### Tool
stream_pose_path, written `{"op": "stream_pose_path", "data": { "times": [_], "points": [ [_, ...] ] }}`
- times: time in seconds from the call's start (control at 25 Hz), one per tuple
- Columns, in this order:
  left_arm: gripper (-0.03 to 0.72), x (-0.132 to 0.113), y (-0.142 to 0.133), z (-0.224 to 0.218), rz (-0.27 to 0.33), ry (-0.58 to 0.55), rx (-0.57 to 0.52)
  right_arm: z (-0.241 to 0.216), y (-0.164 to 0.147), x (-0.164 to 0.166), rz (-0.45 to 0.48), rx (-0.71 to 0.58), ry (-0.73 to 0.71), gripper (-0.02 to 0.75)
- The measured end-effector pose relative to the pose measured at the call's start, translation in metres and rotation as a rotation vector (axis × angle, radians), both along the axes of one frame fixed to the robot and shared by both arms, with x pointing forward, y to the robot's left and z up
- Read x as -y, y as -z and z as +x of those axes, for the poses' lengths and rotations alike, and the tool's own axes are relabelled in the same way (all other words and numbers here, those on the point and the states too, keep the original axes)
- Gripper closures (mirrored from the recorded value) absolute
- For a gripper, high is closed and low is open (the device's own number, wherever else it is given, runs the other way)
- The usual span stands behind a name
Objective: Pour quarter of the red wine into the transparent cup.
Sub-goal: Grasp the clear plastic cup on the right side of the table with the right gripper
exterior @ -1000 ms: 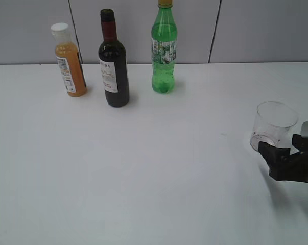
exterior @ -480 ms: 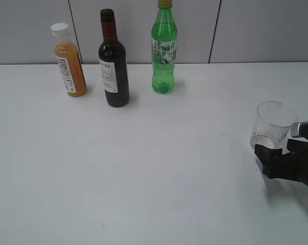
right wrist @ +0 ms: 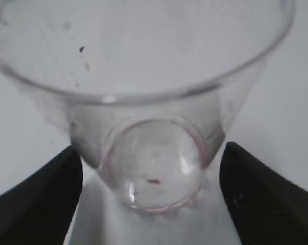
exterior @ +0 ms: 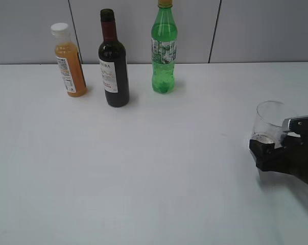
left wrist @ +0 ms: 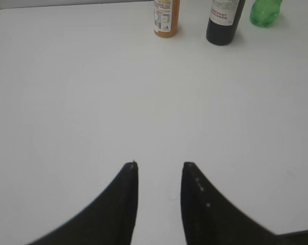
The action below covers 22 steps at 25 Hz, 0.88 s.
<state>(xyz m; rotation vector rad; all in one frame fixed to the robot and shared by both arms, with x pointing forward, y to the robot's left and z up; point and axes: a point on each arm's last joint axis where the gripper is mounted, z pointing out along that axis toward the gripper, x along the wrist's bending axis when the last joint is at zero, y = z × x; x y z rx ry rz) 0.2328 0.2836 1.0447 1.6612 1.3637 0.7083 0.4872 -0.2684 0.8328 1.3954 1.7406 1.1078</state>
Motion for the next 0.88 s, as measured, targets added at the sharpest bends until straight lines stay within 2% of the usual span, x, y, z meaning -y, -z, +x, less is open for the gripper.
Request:
{"op": "stream_pose_path", "data": {
  "times": [0.56, 0.88],
  "points": [
    [0.459, 0.000, 0.000, 0.000, 0.000, 0.000, 0.000, 0.020, 0.012, -0.004, 0.009, 0.030, -0.033, 0.094],
    [0.459, 0.000, 0.000, 0.000, 0.000, 0.000, 0.000, 0.026, 0.015, -0.005, 0.011, 0.043, -0.035, 0.156]
  ]
}}
